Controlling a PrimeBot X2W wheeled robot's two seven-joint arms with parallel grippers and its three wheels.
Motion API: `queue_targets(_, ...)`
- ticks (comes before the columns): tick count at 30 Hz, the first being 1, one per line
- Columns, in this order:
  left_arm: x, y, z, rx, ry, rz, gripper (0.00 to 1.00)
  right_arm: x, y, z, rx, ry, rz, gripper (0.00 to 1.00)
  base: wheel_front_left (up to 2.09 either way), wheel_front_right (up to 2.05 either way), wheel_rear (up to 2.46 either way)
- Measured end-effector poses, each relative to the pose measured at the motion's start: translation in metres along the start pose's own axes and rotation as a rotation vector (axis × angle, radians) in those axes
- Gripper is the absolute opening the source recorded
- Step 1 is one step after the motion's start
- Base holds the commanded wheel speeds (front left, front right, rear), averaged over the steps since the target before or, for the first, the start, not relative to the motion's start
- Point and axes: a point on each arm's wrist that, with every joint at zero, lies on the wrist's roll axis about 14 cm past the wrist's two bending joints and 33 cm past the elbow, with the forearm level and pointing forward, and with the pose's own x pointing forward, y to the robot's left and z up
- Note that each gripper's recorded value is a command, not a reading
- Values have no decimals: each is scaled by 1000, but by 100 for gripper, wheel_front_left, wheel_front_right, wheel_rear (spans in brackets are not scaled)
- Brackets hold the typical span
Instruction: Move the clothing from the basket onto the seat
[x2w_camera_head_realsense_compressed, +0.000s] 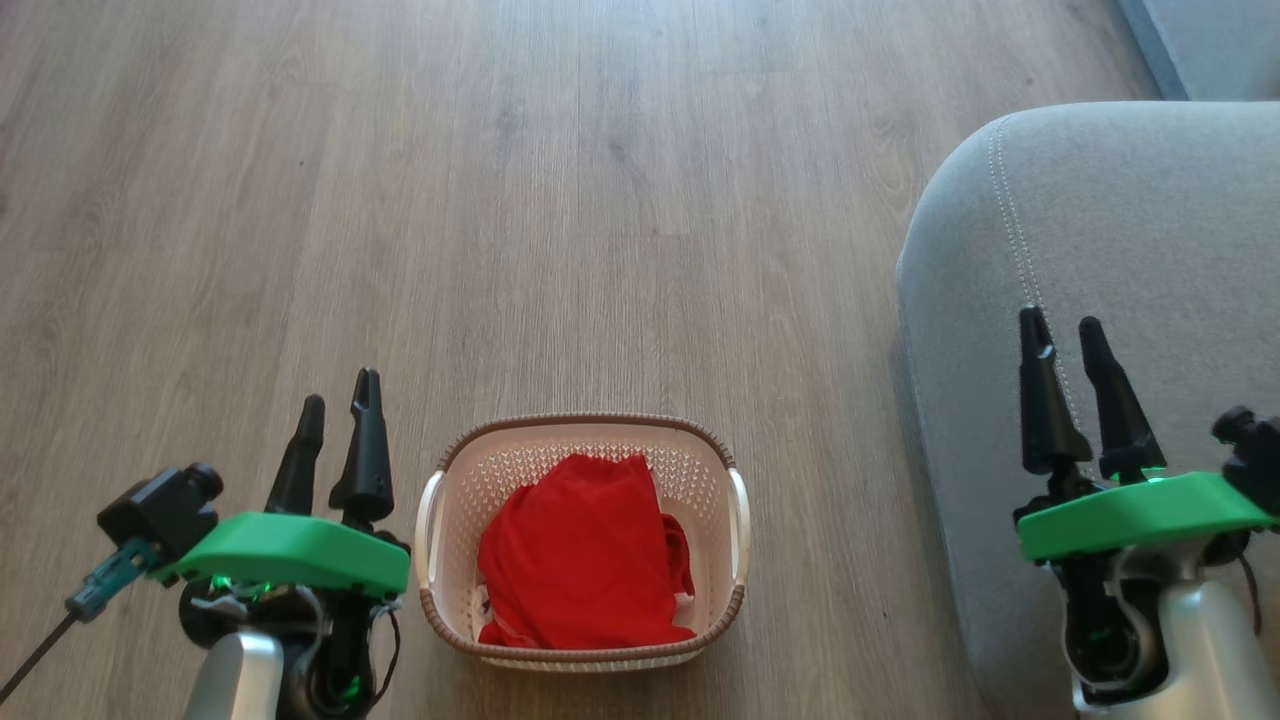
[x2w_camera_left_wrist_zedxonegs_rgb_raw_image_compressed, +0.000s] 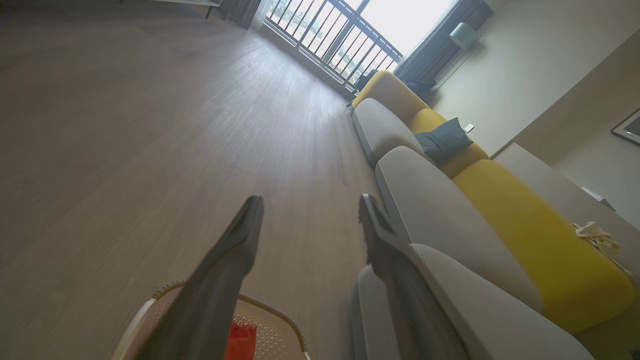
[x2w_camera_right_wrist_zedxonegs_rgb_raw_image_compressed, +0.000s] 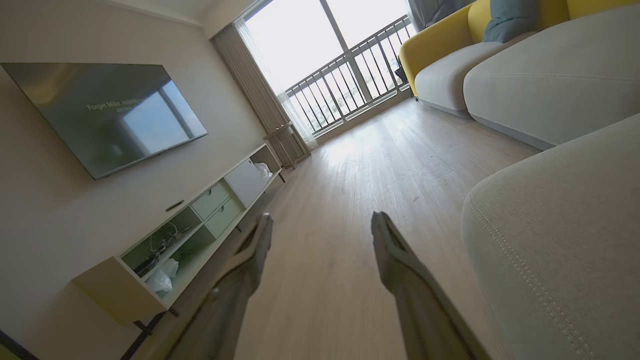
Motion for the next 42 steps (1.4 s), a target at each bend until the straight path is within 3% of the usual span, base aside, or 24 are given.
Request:
queue_targets(7, 1, -8, 5, 81, -31, -21, 100, 1, 9, -3, -104, 3, 34, 100, 0, 0, 0)
queue_targets(20, 7, -42, 53, 264, -239, -46, 100, 10, 33, 16, -270, -78, 114, 100, 0, 0, 0)
queue_targets(31, 0, -67, 15, 510, -191, -140, 100, 9, 40, 10, -417, -77, 149, 100, 0, 0, 0)
queue_targets(36, -5, -69, -6, 559, -146, -170, 100, 7, 35, -1, -504, -47, 150, 100, 0, 0, 0)
queue_targets(42, -6, -69, -8, 605, -164, -181, 100, 6, 37, -9, -528, -32, 166, 100, 0, 0, 0)
